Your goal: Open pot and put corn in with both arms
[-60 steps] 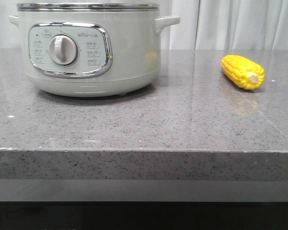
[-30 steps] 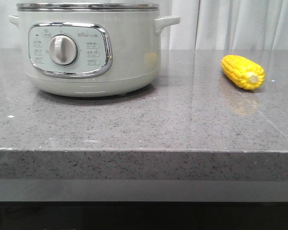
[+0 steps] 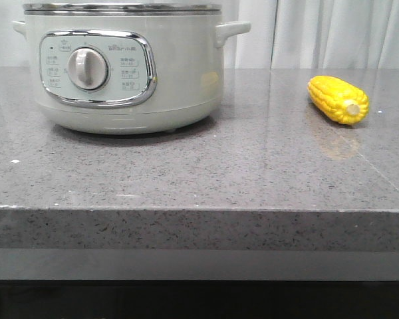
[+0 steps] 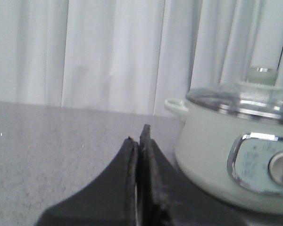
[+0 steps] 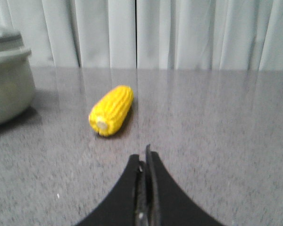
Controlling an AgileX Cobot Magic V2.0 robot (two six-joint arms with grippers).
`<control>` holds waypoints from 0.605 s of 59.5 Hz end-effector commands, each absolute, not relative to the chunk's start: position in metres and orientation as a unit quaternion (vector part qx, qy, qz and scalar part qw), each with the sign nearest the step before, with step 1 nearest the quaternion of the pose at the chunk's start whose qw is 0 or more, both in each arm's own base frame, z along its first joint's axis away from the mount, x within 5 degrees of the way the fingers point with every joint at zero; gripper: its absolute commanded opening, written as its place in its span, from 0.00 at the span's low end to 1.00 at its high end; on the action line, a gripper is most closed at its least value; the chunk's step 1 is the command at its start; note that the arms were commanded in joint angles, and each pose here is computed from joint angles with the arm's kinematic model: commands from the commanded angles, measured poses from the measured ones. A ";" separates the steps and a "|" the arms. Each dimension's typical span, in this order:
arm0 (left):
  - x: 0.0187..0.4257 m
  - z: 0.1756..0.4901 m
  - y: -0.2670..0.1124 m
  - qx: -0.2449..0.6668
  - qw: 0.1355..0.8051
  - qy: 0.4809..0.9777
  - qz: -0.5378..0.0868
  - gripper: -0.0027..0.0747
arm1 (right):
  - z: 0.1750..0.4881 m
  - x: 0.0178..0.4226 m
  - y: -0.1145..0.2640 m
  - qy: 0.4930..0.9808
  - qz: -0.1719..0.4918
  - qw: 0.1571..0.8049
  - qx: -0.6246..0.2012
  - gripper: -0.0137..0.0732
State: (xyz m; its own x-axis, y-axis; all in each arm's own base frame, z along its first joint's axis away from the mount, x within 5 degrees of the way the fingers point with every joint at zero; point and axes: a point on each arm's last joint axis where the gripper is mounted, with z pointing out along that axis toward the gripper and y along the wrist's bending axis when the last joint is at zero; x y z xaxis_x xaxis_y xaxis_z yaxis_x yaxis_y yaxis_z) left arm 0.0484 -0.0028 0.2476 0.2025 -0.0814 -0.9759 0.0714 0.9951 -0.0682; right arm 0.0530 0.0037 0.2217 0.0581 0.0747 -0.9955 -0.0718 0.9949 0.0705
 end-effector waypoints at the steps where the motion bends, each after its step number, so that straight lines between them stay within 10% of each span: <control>1: 0.037 0.291 -0.002 -0.008 0.817 0.574 -0.058 0.01 | 0.258 0.043 0.003 0.634 0.048 0.772 0.000 0.02; 36: 0.077 0.391 -0.005 -0.003 0.695 0.718 -0.048 0.01 | 0.360 0.066 0.005 0.701 0.046 0.712 -0.002 0.02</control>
State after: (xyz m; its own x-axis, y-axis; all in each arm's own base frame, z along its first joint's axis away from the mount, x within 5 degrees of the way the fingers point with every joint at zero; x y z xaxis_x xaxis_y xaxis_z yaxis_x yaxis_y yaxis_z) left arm 0.0682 -0.0045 0.3761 -0.0822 -0.0635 -0.9946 0.0581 0.9960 -0.0684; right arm 0.0579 0.0046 0.3434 -0.0389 0.0668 -0.9970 -0.0715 0.9950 0.0694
